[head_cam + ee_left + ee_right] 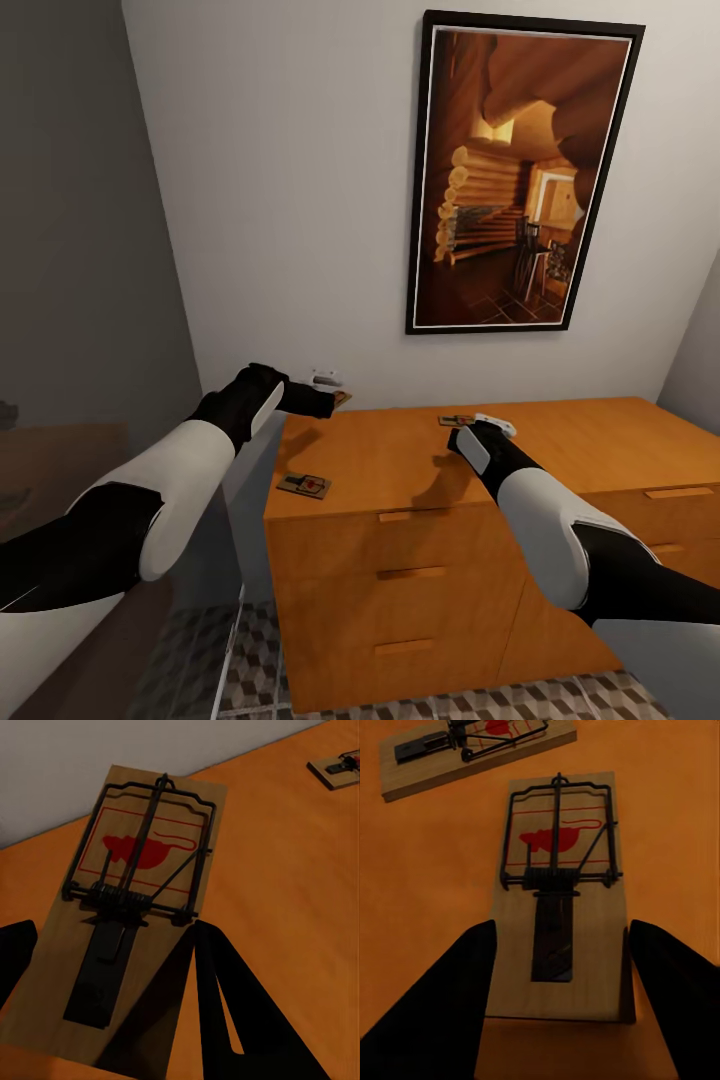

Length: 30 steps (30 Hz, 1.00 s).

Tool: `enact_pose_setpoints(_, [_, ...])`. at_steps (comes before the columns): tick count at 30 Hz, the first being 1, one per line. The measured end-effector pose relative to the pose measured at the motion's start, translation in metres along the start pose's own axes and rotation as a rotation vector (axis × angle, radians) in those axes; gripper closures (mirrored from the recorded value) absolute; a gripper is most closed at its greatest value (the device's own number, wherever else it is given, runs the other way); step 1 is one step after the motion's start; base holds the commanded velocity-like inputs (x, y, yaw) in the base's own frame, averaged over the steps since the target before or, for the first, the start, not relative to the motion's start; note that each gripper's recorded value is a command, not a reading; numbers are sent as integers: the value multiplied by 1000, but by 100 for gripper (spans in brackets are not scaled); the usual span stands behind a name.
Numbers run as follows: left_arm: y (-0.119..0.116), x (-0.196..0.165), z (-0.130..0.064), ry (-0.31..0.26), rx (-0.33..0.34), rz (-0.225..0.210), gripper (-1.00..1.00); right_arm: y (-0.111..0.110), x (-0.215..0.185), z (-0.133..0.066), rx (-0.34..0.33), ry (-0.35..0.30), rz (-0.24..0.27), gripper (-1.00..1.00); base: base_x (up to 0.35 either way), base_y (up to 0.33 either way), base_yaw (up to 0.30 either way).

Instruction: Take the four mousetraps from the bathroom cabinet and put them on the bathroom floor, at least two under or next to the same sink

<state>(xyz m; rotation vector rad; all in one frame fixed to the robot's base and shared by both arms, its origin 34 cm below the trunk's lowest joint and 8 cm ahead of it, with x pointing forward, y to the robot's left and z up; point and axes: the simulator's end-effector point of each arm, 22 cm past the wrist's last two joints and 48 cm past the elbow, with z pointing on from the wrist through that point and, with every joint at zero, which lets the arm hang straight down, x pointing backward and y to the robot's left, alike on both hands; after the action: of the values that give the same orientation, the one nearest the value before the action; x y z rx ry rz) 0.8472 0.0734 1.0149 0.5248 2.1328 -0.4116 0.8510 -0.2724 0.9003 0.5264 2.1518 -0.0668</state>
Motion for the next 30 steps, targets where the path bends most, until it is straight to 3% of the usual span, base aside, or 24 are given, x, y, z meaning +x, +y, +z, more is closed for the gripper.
enact_pose_setpoints(5, [-1,-2,-1,-5,1,2,100,-4,0,1,1,13,-5,100,0,0,0])
enact_pose_setpoints(7, [-2,-4,-1,-9,3,2,100,-10,-33,-9,0,-20,-3,100,0,0,0])
enact_pose_setpoints(10, [-2,-5,-1,-12,4,1,100,-14,-68,-27,-8,-38,-9,100,0,0,0])
enact_pose_setpoints(14, [-3,-7,-2,-16,7,-1,100,-23,-129,-70,-23,-101,-7,100,0,0,0])
enact_pose_setpoints(20, [-10,-9,0,-20,18,-1,100,-31,-173,-110,-38,-176,7,100,0,0,0])
enact_pose_setpoints(30, [-11,-9,0,-22,20,-3,100,-46,-182,-113,-35,-180,14,100,0,0,0])
